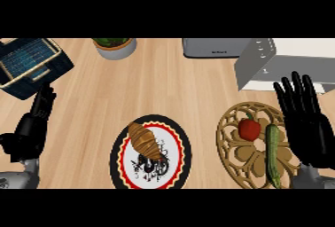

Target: Pick the squash from the placemat and place it in the tiered shelf

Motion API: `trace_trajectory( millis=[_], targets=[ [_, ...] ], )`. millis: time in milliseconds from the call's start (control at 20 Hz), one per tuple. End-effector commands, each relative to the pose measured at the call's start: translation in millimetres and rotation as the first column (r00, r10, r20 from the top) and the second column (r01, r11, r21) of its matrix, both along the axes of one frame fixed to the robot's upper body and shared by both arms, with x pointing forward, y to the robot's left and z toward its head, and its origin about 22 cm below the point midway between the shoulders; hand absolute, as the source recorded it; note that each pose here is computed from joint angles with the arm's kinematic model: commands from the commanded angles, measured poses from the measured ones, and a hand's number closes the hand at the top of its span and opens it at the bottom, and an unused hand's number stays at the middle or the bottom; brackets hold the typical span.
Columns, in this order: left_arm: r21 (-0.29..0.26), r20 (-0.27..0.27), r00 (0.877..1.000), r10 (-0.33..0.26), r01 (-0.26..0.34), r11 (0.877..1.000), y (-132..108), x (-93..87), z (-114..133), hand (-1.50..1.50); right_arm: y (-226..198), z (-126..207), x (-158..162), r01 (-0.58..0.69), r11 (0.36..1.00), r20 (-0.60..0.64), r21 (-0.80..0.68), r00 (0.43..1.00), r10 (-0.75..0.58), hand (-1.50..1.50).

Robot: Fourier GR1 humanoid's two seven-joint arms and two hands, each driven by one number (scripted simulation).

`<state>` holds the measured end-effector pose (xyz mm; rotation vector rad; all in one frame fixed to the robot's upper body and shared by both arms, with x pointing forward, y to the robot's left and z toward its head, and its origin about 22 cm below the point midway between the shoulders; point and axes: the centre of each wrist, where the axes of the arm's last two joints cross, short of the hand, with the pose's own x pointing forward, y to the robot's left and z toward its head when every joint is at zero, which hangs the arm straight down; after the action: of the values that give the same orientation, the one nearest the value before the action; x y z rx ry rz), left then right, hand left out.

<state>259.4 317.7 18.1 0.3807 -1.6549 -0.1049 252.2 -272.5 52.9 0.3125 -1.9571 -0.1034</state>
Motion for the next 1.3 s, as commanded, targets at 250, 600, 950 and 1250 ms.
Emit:
trace_trajectory(
  millis=[250,600,950,1250],
  targets=[
    [-0.193,-0.411,0.908,0.082,-0.174,0.966,11,-42.8,-61,0.0,-159,25,-72,0.553,0.697,0.013,-0.456,0.788,-0.616,1.5],
    [-0.283,-0.503,0.861,-0.076,-0.081,0.956,-14,-28.7,-62,0.0,-208,-57,-166,0.557,0.575,-0.267,-0.599,0.538,-0.8,-1.5],
    [-0.285,-0.509,0.858,-0.071,-0.09,0.954,-12,-18.0,-46,0.0,-196,-25,-202,0.3,0.704,-0.318,-0.644,0.732,-0.603,-1.5],
    [-0.286,-0.512,0.856,-0.076,-0.087,0.954,-23,-12.8,-48,0.0,-170,58,-170,0.129,0.685,-0.386,-0.717,0.745,-0.544,-1.5]
  ],
)
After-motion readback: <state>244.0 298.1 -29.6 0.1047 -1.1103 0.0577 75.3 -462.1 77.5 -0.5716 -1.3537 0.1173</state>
